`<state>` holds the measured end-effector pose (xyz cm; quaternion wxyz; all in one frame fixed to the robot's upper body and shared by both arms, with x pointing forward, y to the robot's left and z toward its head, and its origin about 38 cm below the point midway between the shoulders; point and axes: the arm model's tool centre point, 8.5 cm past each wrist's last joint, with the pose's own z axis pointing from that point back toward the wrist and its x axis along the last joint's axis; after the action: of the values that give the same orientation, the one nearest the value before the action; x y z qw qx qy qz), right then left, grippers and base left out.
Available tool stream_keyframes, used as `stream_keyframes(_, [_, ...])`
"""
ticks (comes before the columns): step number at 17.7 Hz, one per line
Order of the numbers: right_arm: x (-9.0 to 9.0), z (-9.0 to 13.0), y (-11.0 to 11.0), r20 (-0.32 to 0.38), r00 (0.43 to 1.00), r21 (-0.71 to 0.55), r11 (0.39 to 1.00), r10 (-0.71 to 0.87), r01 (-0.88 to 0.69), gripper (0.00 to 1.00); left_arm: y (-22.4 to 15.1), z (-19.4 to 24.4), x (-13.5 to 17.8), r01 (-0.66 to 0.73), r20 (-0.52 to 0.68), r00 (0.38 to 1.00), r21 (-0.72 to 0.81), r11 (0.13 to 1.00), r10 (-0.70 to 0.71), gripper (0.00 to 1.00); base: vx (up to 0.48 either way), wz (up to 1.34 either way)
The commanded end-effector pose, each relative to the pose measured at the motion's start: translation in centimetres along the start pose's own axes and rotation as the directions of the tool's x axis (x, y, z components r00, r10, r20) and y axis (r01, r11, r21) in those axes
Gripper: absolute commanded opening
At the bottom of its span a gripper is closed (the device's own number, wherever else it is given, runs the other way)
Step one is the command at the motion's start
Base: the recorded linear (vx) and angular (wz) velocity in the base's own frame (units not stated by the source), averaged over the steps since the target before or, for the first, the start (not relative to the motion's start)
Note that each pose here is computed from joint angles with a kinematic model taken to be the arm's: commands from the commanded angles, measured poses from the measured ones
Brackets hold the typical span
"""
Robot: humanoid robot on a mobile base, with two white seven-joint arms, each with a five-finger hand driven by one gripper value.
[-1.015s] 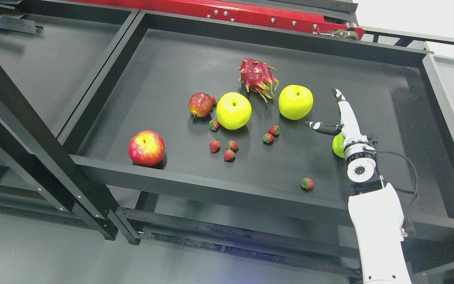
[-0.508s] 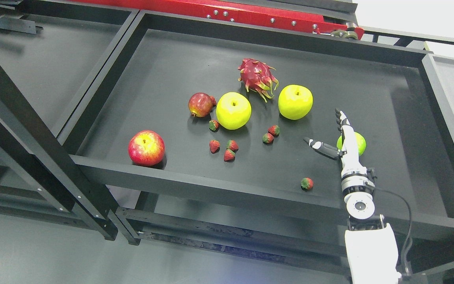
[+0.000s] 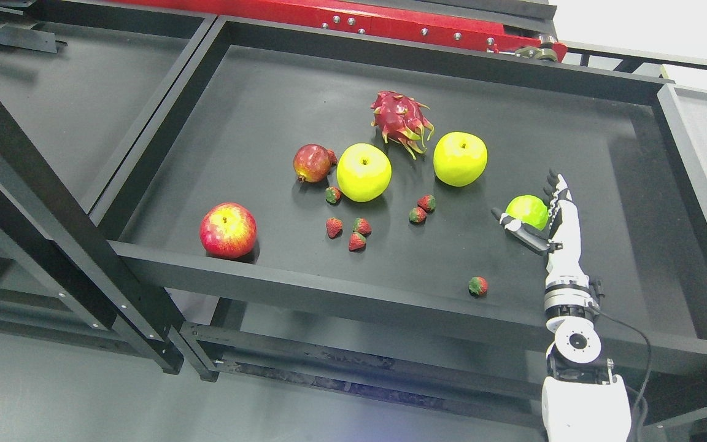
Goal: Place green apple on left shelf middle layer
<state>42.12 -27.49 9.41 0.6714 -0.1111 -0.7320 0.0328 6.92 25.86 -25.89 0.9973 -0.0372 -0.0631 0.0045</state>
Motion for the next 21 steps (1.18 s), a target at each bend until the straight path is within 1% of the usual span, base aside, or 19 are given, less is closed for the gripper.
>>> stream_keyframes(1, [4.6, 0.3, -2.4, 0.156, 0.985, -0.047, 0.995, -0.079, 0.087, 1.0, 1.1, 0.2, 0.0, 0.001, 0.0, 1.0, 0.018, 1.0, -0.001, 1.0, 0.0, 0.0])
stream_keyframes(9, [4.5, 0.3, -2.2, 0.152, 0.985, -0.041, 0.995, -0.08, 0.087, 1.0, 1.1, 0.2, 0.0, 0.001, 0.0, 1.0, 0.018, 1.0, -0.001, 1.0, 0.0, 0.0])
stream_keyframes(11, [4.0, 0.3, -2.1, 0.14, 0.987, -0.04, 0.995, -0.083, 0.089, 1.0, 1.1, 0.2, 0.0, 0.001, 0.0, 1.0, 0.018, 1.0, -0.001, 1.0, 0.0, 0.0])
stream_keyframes(12, [3.7, 0.4, -1.8, 0.13, 0.988, -0.033, 0.996, -0.083, 0.088, 1.0, 1.1, 0.2, 0.0, 0.001, 0.0, 1.0, 0.018, 1.0, -0.001, 1.0, 0.0, 0.0])
stream_keyframes(14, [3.4, 0.6, -0.1, 0.119, 0.989, 0.014, 0.996, -0.085, 0.084, 1.0, 1.1, 0.2, 0.0, 0.001, 0.0, 1.0, 0.018, 1.0, -0.001, 1.0, 0.0, 0.0])
stream_keyframes(16, [3.2, 0.9, 0.8, 0.118, 0.989, 0.04, 0.996, -0.085, 0.081, 1.0, 1.1, 0.2, 0.0, 0.001, 0.0, 1.0, 0.018, 1.0, -0.001, 1.0, 0.0, 0.0])
stream_keyframes(21, [3.1, 1.0, 1.0, 0.118, 0.989, 0.043, 0.996, -0.085, 0.081, 1.0, 1.1, 0.2, 0.0, 0.001, 0.0, 1.0, 0.018, 1.0, -0.001, 1.0, 0.0, 0.0])
